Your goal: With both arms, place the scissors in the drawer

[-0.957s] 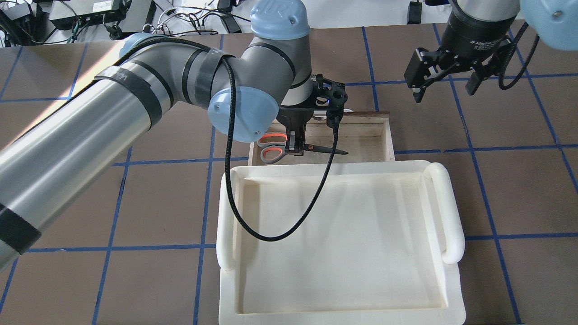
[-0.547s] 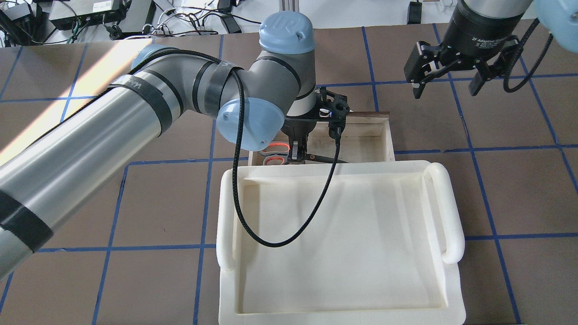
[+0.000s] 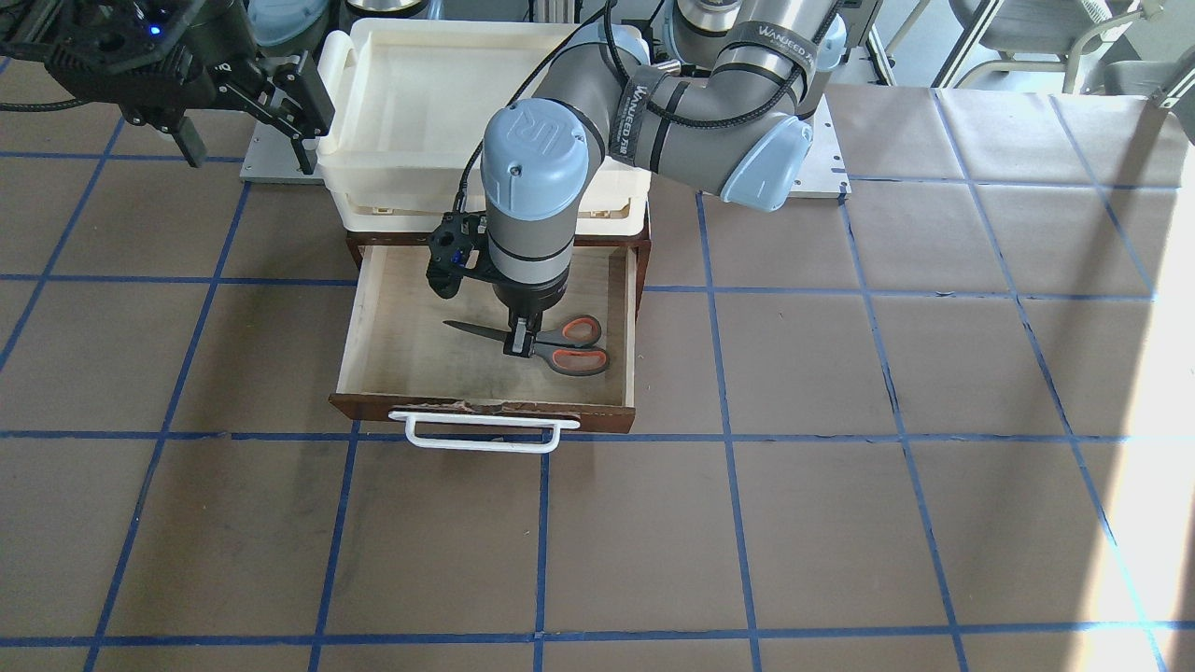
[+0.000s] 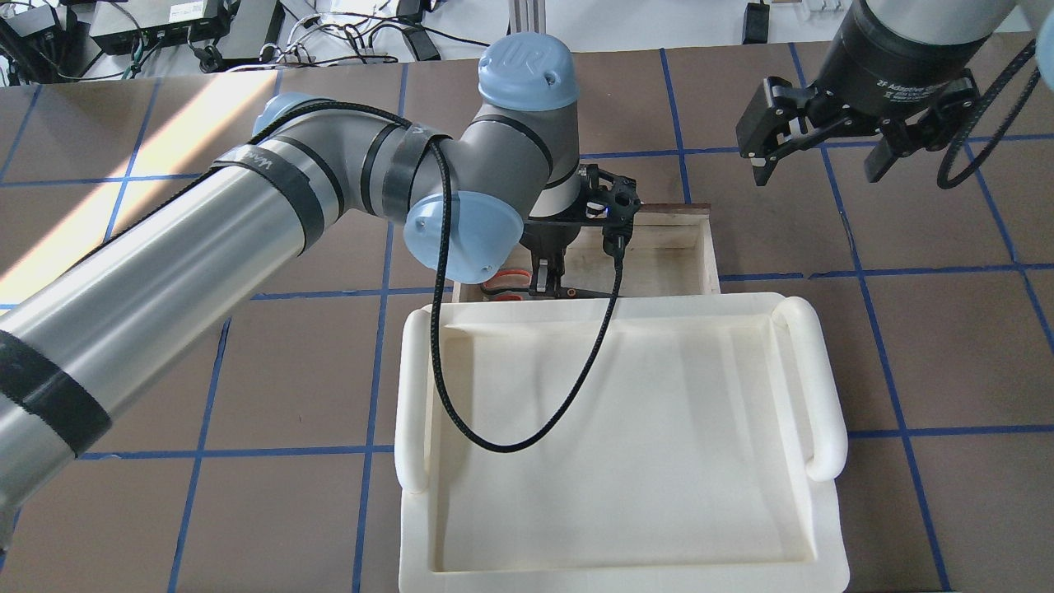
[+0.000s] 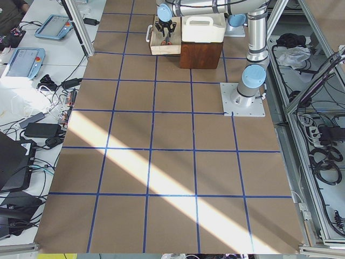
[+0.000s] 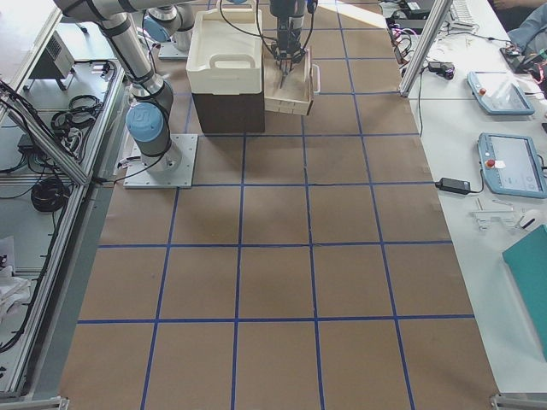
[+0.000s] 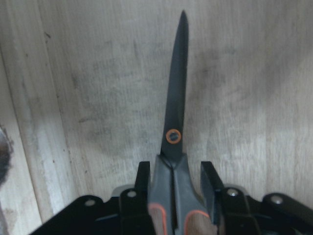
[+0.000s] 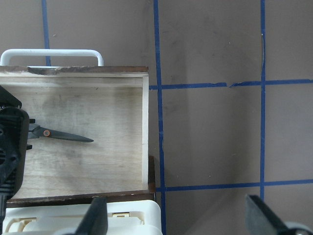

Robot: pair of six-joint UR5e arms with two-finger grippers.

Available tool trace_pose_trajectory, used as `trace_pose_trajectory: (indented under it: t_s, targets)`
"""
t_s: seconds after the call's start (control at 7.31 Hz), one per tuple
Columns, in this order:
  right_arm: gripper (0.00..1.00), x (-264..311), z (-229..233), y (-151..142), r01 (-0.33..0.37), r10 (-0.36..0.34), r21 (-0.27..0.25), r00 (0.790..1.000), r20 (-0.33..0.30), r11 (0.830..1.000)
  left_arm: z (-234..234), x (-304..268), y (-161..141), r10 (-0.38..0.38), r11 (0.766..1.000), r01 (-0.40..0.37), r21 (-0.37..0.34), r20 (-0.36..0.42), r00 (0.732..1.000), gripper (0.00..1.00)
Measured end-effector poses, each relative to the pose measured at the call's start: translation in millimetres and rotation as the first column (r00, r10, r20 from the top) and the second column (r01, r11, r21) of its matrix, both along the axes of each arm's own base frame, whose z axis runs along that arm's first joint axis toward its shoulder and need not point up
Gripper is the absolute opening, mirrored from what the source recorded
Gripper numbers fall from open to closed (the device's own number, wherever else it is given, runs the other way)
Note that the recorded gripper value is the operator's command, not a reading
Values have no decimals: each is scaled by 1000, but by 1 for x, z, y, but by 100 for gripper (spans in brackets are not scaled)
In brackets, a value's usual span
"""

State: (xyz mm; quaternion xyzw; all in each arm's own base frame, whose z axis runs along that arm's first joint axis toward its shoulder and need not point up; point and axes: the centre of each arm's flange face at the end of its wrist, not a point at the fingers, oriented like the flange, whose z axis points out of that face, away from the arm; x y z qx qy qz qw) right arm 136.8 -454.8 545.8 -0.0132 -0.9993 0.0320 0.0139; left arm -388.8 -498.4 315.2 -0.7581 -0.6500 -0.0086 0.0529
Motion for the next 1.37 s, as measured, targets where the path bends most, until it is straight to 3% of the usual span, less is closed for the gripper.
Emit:
trace_pose_trajectory:
  t_s: [0.27, 0.41, 0.55, 0.68, 0.96, 1.09, 1.37]
  targets:
    - [100, 13, -16, -19, -29, 29, -11, 1000, -5, 1000, 19, 1, 1, 38, 999, -39, -31, -12, 999, 100]
    - [100, 19, -23, -24, -47, 47, -3, 999, -11, 999, 37, 4, 2, 136, 989, -137, -52, -23, 990, 100]
    - [100, 22, -27, -26, -57, 57, 4, 998, -14, 998, 58, 10, 0, 271, 960, -273, -68, -42, 962, 100]
    - [100, 22, -30, -27, -63, 63, 9, 998, -15, 998, 82, 16, -2, 415, 904, -420, -79, -67, 907, 100]
    - [100, 22, -32, -27, -66, 66, 16, 998, -15, 998, 117, 34, -3, 663, 740, -669, -65, -94, 743, 100]
    - [100, 22, -33, -27, -66, 66, 20, 998, -15, 998, 129, 53, -7, 769, 631, -775, -48, -91, 632, 100]
    - [100, 23, -34, -27, -66, 66, 22, 998, -12, 998, 147, 111, -23, 935, 347, -937, -21, -63, 348, 100]
